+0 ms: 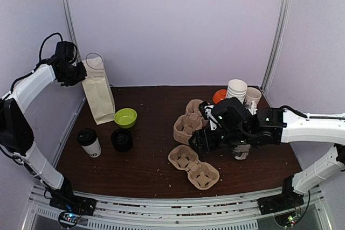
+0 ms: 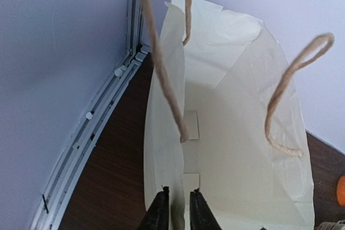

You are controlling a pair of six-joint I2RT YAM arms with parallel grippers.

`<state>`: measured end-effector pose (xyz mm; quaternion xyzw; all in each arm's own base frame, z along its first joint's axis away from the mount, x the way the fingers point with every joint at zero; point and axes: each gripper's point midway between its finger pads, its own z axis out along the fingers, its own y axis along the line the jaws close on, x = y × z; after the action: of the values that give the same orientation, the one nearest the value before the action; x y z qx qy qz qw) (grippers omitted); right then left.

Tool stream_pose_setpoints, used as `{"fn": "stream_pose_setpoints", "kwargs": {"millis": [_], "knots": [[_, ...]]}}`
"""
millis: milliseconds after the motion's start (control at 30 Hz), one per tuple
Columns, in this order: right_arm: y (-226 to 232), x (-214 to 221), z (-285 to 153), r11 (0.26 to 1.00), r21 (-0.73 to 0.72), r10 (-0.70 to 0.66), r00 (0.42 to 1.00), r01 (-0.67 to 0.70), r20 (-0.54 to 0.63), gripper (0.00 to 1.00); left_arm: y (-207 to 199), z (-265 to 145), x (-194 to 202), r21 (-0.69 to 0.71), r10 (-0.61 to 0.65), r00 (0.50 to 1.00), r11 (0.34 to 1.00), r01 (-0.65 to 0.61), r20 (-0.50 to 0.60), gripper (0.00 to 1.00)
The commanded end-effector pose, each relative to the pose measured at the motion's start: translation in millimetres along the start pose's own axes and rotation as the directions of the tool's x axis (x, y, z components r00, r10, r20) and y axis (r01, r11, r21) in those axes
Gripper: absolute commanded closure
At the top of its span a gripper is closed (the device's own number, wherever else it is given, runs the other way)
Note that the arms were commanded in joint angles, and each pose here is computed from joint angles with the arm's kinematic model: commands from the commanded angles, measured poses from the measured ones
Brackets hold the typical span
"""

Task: Pack the takeout coffee

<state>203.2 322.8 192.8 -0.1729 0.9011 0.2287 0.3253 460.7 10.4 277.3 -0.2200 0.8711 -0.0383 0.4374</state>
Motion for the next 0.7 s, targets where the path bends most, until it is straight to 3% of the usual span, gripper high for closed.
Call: {"fn": "stream_pose_setpoints", "kwargs": {"millis": [0, 100, 333, 667], "knots": [[-6.8, -8.5, -7.3, 1.000, 0.022, 0.017, 0.999, -0.018, 0.041, 0.26, -8.3, -11.3, -27.6, 0.032, 0.015, 0.996, 0.999, -0.018, 0.084, 0.90], [-8.2, -15.2, -10.5, 1.000, 0.024, 0.018, 0.998, -0.019, 0.060, 0.26, -10.7, -15.5, -32.2, 0.042, 0.026, 0.995, 0.999, -0.030, 0.095, 1.00], [-12.1, -25.8, -18.6, 0.999, 0.025, 0.020, 0.996, -0.023, 0.092, 0.26, -13.1, -36.7, -46.6, 0.054, 0.040, 0.988, 0.997, -0.049, 0.146, 1.00], [-17.2, -36.9, -26.9, 0.999, 0.044, -0.003, 0.992, -0.002, 0.123, 0.26, -36.9, -143.7, -100.2, 0.219, -0.008, 0.938, 0.973, -0.072, 0.346, 1.00]]}}
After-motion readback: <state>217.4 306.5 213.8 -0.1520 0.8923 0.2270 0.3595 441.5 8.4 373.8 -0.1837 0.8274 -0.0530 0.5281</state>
